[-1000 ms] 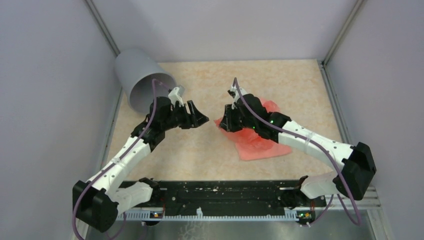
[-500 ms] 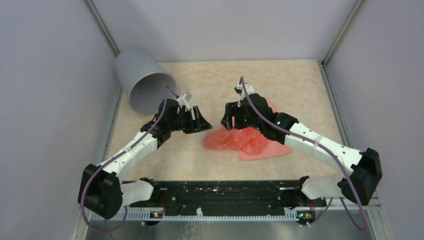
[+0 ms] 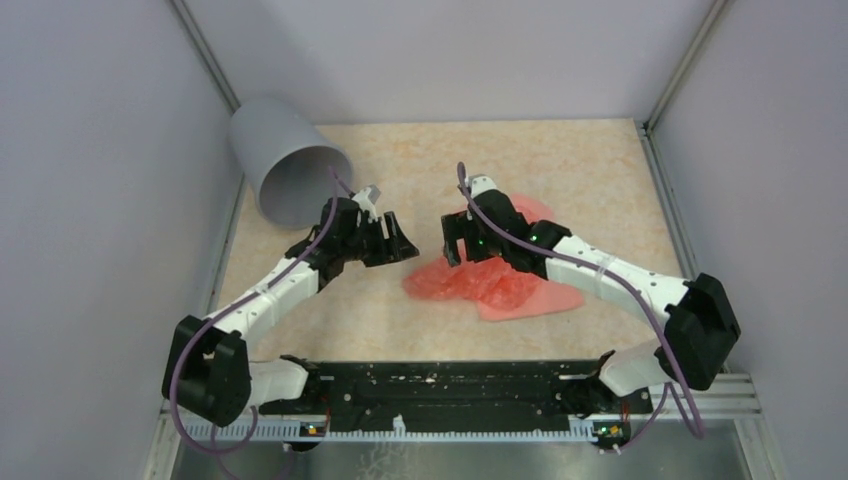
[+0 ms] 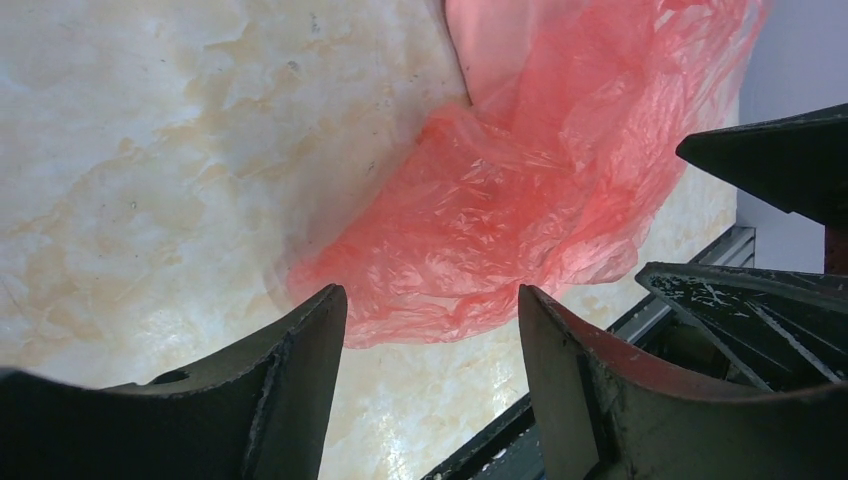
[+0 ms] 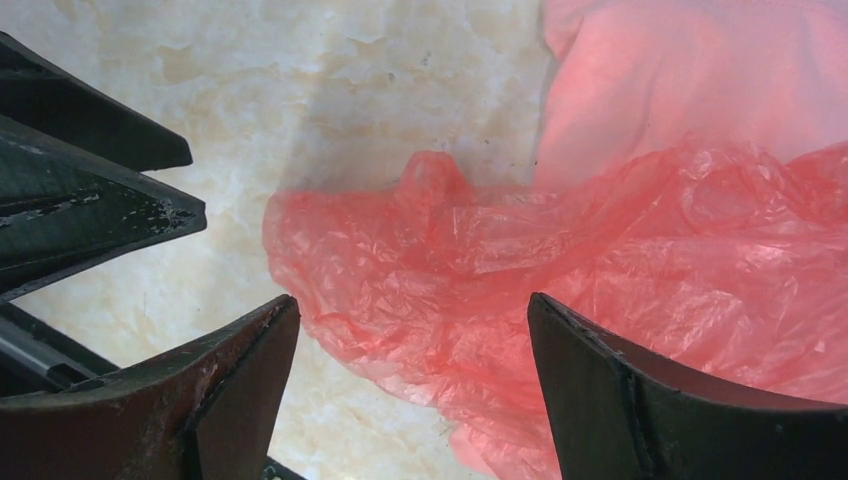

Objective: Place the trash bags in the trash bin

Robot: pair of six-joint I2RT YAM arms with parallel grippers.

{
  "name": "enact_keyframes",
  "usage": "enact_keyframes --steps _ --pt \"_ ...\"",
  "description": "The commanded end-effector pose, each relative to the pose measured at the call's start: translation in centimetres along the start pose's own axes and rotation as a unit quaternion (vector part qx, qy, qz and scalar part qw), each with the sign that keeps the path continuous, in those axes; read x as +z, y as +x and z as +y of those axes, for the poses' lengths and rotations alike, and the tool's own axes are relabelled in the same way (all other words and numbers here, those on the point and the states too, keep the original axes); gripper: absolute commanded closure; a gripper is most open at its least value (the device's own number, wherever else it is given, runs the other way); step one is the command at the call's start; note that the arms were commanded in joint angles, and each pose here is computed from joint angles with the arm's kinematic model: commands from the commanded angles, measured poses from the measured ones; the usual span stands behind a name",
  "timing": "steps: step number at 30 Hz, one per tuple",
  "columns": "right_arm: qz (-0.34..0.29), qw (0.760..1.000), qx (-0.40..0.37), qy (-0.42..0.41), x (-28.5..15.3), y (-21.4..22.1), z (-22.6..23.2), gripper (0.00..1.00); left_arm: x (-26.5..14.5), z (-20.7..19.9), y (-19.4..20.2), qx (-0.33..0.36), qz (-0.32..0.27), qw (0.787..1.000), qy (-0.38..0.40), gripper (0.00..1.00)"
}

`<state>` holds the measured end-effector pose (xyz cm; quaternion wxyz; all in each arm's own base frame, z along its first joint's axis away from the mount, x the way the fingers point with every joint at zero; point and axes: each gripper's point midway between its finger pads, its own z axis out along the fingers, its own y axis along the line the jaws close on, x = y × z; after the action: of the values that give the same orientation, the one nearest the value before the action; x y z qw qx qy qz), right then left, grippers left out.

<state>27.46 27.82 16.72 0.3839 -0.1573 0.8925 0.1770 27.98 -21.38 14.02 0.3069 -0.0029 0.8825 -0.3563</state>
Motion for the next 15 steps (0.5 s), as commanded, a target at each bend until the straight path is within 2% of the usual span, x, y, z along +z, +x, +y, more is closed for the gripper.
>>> enact_keyframes --steps 1,8,11,13,15 --pt "-0.009 1.000 -0.002 0.002 1.2 -0.3 0.2 0.14 0.3 -0.5 -1.8 0.018 -0.023 0.999 0.012 0.30" --pt "0.013 1.000 0.000 0.028 4.7 2.9 -1.1 0.13 2.1 -0.3 -1.3 0.016 0.009 1.000 0.022 0.30" --pt "0.032 0.998 -0.003 0.047 6.1 4.6 -2.2 0.16 2.6 -0.3 -1.1 0.012 0.019 0.999 0.028 0.30" --pt "0.034 0.998 -0.001 0.055 6.5 5.3 -2.7 0.22 2.8 -0.2 -0.9 0.010 0.022 0.999 0.028 0.30" --pt "0.034 0.998 0.004 0.056 6.5 5.7 -3.1 0.41 2.8 -0.1 -0.9 0.011 0.022 0.999 0.026 0.30"
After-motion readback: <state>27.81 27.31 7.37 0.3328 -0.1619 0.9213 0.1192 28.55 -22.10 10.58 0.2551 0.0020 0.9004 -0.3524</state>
